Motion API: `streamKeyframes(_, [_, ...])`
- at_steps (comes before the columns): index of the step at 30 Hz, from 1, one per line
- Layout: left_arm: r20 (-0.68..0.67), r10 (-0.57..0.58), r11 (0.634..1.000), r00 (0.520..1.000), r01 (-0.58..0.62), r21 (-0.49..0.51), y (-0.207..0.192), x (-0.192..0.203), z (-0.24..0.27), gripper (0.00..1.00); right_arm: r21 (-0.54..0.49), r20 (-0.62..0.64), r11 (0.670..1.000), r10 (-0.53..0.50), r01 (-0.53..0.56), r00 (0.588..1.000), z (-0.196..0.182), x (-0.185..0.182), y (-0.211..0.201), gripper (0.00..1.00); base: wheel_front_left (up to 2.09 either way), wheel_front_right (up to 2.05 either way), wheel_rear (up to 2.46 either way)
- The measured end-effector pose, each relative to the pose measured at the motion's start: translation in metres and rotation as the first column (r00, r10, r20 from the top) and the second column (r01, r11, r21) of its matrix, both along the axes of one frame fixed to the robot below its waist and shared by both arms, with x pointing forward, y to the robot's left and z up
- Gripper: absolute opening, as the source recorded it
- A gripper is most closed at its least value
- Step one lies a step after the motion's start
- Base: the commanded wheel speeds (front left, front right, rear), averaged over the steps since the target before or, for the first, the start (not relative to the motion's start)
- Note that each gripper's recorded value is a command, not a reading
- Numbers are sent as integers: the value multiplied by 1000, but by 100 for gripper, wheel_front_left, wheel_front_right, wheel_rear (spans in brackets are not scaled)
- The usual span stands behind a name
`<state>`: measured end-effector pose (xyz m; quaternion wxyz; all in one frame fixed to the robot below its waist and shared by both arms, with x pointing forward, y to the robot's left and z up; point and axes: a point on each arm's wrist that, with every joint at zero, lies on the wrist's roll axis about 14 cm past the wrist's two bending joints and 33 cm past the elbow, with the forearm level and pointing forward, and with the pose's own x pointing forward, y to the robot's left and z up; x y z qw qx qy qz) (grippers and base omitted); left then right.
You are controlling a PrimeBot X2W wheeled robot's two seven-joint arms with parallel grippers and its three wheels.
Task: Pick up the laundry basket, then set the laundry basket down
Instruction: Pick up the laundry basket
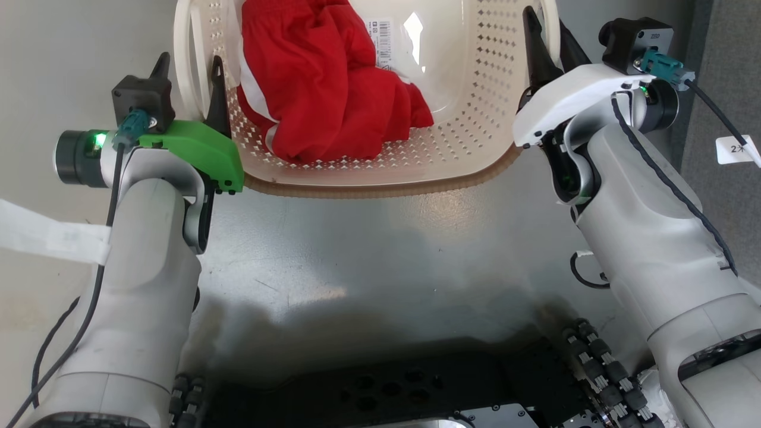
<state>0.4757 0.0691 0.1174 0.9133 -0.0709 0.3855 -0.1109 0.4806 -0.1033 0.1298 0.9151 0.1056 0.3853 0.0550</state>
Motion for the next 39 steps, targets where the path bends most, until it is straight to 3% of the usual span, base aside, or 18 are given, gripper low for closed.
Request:
streamKeyframes(1, [-1, -3, 1000, 1000, 3, 0, -1, 1, 0, 51, 0, -1, 1000, 2, -2, 1000, 0, 0, 0, 34, 0, 0, 0])
streamKeyframes(2, [-1, -5, 1000, 1000, 5, 1, -1, 1, 0, 34, 1, -2, 1000, 2, -2, 1000, 0, 0, 1, 22, 0, 0, 0])
streamKeyframes(3, [-1, -9, 1000, 1000, 9, 0, -2, 2, 0, 3, 3, -1, 1000, 4, -4, 1000, 1, 1, 2, 8, 0, 0, 0])
streamKeyframes(4, [1, -12, 1000, 1000, 12, -3, -4, 2, 1, 0, 4, 0, 1000, 8, -8, 1000, 2, 1, 3, 0, 0, 0, 0])
streamKeyframes(23, [6, 2, 999, 1000, -1, -39, -12, 6, 33, 0, 0, 6, 1000, 4, -4, 1000, 34, 2, 4, 0, 0, 0, 0])
streamKeyframes(39, [-30, 29, 998, 999, -30, -64, -9, -35, 85, 0, 4, -15, 999, 34, -34, 999, 85, -31, 8, 0, 0, 0, 0])
